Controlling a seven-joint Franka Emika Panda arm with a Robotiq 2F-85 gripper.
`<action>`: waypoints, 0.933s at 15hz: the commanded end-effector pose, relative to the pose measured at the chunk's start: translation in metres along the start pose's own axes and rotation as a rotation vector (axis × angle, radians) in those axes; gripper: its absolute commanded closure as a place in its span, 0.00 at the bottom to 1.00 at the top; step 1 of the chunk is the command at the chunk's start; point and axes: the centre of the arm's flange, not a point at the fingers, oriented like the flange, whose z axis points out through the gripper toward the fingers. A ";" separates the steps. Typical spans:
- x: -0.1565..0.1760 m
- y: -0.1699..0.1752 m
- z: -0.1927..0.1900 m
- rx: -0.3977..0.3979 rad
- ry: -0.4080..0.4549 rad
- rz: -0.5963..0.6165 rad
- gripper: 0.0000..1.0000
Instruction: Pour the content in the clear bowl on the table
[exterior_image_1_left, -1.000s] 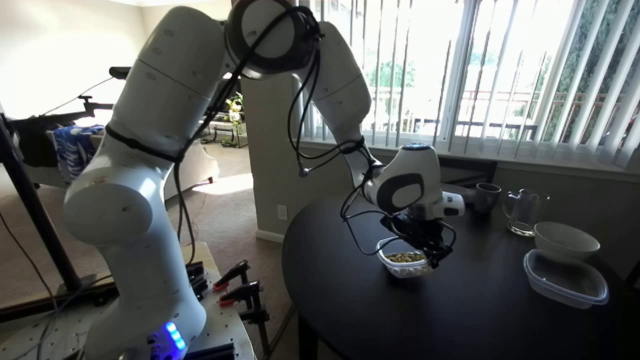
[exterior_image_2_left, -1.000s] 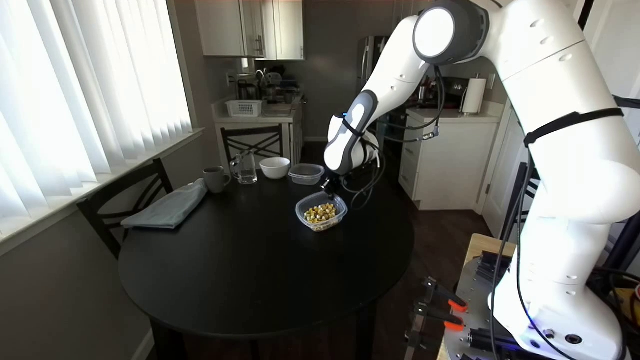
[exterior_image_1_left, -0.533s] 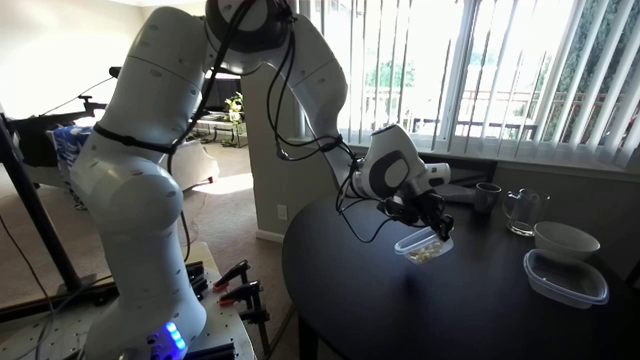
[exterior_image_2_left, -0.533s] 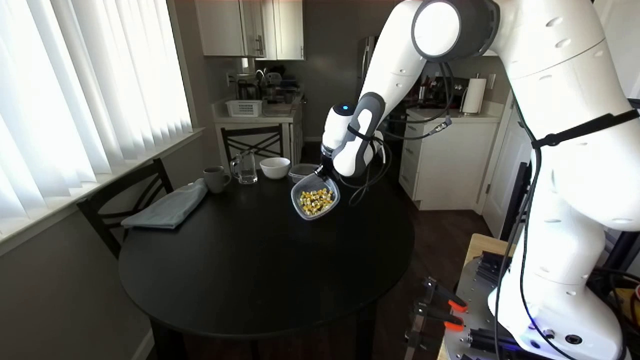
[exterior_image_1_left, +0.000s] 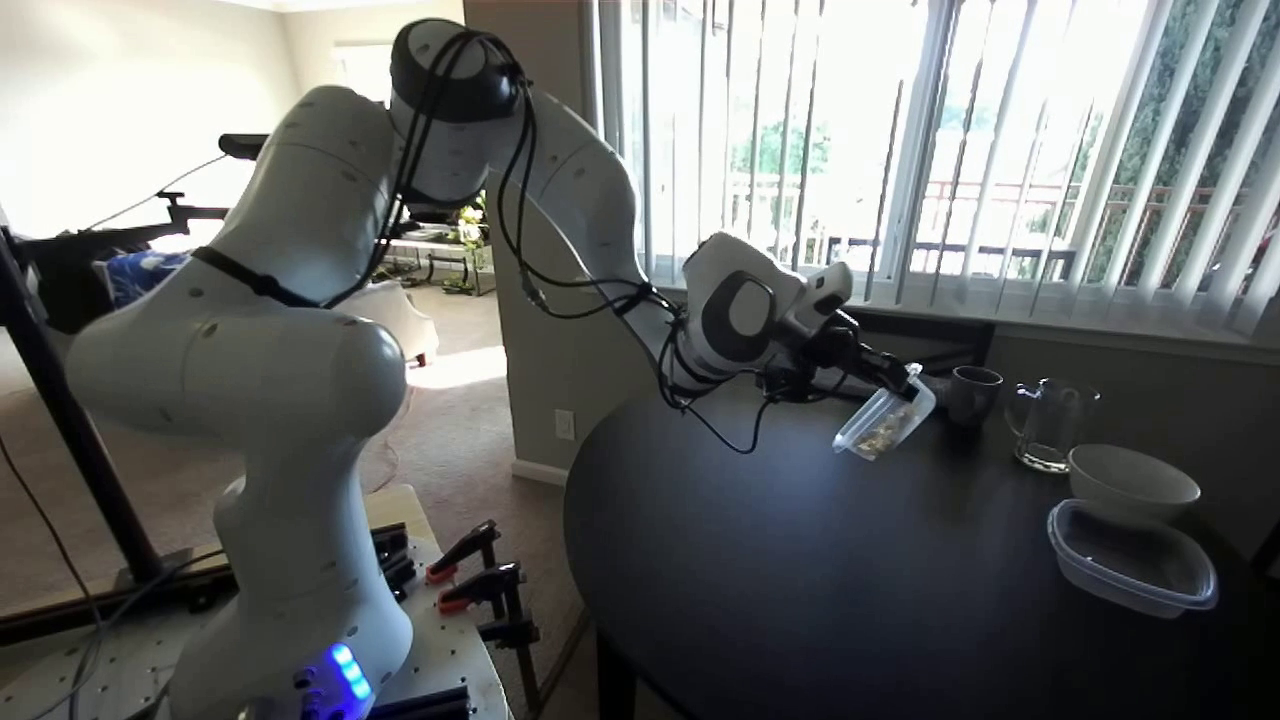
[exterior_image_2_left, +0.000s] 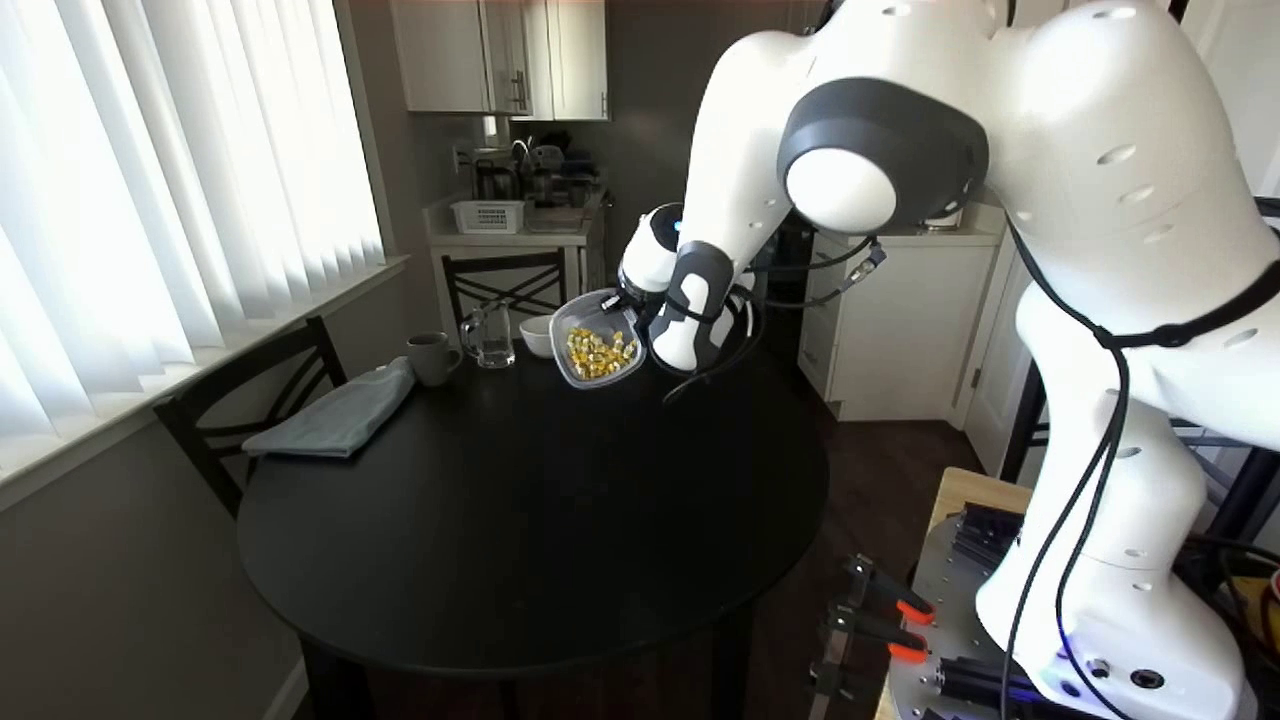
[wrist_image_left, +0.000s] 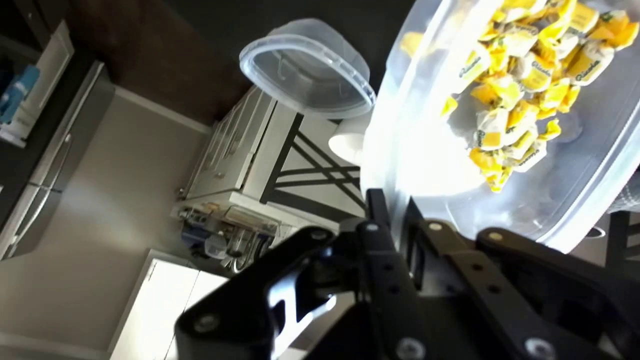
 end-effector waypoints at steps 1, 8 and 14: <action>-0.020 -0.006 -0.010 -0.146 0.127 0.004 0.98; -0.041 0.003 0.002 -0.387 0.237 -0.016 0.98; -0.053 0.016 -0.001 -0.547 0.296 -0.157 0.98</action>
